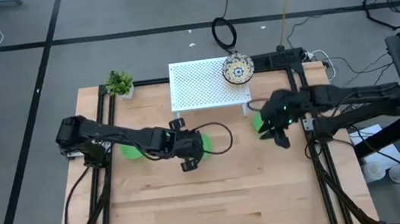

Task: Pick & Place Mini bowls
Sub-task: Put the green bowl on the shelf

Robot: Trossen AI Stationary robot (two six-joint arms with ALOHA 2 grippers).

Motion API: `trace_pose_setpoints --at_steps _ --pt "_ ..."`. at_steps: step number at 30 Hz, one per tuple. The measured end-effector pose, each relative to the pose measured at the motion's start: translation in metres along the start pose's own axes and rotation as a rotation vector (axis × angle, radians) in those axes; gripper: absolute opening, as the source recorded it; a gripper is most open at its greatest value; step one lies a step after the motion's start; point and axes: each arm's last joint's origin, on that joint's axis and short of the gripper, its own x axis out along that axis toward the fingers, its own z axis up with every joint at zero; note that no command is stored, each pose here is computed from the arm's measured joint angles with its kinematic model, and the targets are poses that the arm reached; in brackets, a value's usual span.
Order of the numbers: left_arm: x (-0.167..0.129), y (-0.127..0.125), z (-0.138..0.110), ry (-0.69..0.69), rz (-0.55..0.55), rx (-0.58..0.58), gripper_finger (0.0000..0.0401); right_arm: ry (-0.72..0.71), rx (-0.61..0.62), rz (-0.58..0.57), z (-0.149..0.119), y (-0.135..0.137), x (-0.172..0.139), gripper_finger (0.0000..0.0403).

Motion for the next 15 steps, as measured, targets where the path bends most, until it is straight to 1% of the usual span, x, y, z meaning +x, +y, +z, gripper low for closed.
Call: trace_pose_setpoints --at_steps 4,8,11,13,15 --pt "0.008 -0.002 -0.005 0.002 0.001 -0.029 0.0129 0.057 -0.051 -0.156 -0.024 -0.011 0.026 0.0114" --pt "0.009 -0.003 -0.003 -0.022 -0.005 -0.035 0.0129 0.153 -0.035 -0.288 -0.041 -0.019 0.042 0.0114" --pt "0.009 -0.003 -0.002 -0.035 -0.007 -0.024 0.0129 0.209 0.0 -0.337 -0.05 -0.022 0.054 0.0114" --pt "0.009 -0.004 0.0 -0.058 -0.012 -0.028 0.0129 0.24 0.01 -0.346 -0.052 -0.023 0.061 0.0114" --pt "0.008 -0.004 0.002 -0.077 -0.018 -0.024 0.0129 0.261 0.014 -0.384 -0.053 -0.025 0.068 0.0114"
